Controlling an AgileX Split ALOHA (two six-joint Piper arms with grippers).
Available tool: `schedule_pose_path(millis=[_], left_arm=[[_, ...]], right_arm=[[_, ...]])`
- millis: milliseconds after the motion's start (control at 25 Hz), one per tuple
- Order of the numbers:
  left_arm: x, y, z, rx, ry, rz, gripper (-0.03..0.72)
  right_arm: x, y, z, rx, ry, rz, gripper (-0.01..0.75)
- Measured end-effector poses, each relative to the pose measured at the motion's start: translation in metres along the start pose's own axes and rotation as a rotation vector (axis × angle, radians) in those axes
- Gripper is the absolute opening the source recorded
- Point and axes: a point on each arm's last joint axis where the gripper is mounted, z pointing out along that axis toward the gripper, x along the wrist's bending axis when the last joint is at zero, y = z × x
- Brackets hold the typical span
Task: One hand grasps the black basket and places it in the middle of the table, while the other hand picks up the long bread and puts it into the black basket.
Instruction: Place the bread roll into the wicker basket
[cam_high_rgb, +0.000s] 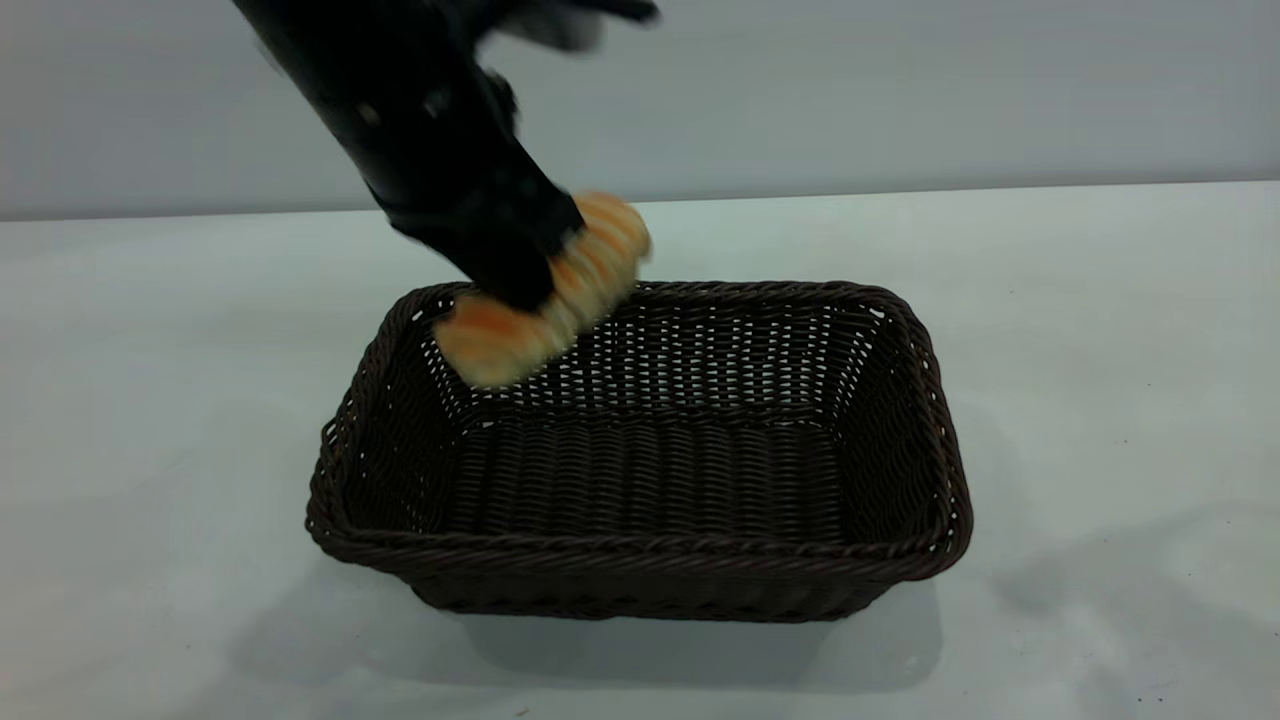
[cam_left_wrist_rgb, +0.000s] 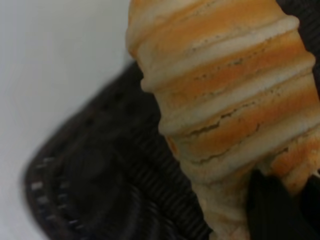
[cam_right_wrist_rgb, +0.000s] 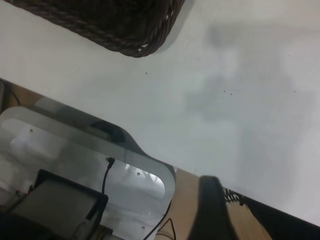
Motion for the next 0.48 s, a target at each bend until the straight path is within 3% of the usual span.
schedule_pose_path(millis=[80, 200, 320, 480], left_arm=[[-0.003, -0.004, 0.011, 0.042, -0.016, 0.001, 0.143], [-0.004, -0.008, 0.021, 0.086, -0.032, -0.003, 0.278], [-0.004, -0.009, 0.021, 0.094, -0.032, -0.001, 0.457], [-0.005, -0.006, -0.005, 0.073, -0.017, 0.01, 0.582]], right_arm=[[0.0, 0.0, 0.0, 0.0, 0.0, 0.0, 0.577], [0.0, 0.0, 0.0, 0.0, 0.0, 0.0, 0.577], [0.0, 0.0, 0.0, -0.002, 0.0, 0.0, 0.577], [-0.001, 0.0, 0.0, -0.003, -0.006, 0.011, 0.577]])
